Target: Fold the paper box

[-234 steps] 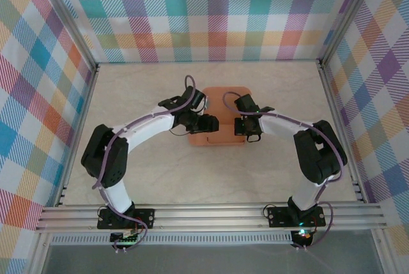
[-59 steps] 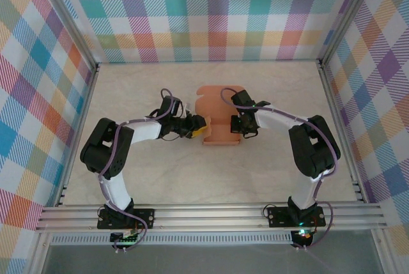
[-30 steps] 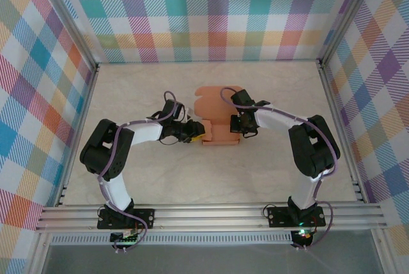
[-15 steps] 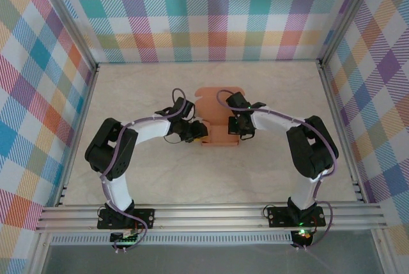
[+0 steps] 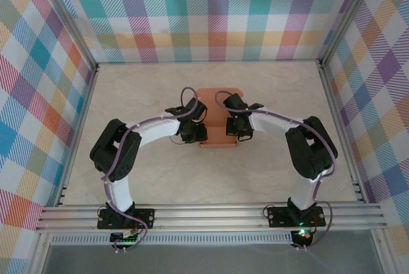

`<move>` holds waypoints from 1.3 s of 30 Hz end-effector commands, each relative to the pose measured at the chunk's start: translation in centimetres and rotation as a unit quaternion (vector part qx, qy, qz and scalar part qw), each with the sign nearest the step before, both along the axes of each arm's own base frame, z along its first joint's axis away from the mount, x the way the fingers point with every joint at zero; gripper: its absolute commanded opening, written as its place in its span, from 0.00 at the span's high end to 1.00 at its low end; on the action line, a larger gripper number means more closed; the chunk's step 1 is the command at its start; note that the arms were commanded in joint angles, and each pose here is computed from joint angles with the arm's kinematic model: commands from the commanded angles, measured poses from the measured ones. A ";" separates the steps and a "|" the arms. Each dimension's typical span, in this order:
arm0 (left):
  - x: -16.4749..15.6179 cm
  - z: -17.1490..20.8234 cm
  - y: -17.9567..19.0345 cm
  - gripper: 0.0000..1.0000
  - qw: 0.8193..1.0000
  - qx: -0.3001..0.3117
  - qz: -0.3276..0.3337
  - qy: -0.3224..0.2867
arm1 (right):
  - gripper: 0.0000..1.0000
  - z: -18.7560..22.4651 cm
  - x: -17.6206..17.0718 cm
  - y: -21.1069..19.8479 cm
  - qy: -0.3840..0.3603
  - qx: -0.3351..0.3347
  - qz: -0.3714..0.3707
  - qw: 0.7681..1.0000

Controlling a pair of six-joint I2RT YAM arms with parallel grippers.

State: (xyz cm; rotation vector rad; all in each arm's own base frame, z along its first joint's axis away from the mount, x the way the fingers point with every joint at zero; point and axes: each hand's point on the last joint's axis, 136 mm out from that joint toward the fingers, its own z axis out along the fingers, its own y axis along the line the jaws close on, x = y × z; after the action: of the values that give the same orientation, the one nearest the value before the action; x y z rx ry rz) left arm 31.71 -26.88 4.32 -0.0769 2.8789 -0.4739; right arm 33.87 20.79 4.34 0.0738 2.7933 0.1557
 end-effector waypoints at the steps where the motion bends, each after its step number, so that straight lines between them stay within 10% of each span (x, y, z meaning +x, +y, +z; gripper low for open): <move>1: -0.7 -0.4 0.2 0.79 0.999 0.045 -0.006 0.011 | 1.00 0.8 0.5 1.6 -0.014 0.024 -0.007 1.000; 23: 0.2 0.2 1.3 1.00 0.983 0.180 0.003 -0.045 | 1.00 0.6 0.5 2.2 -0.032 0.006 -0.028 0.999; 28: 0.5 0.7 0.7 0.74 0.986 0.160 0.010 -0.055 | 1.00 0.4 0.3 2.4 -0.028 0.013 -0.028 0.999; 39: 1.1 2.7 0.8 0.64 0.990 0.124 0.022 -0.071 | 1.00 0.6 0.4 1.8 -0.030 -0.007 -0.028 0.999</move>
State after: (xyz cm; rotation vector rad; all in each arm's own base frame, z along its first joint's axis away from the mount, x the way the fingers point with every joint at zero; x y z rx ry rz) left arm 32.26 -25.68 4.55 -0.0385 2.8149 -0.0182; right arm 33.76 22.12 4.31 0.1399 2.7452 0.1317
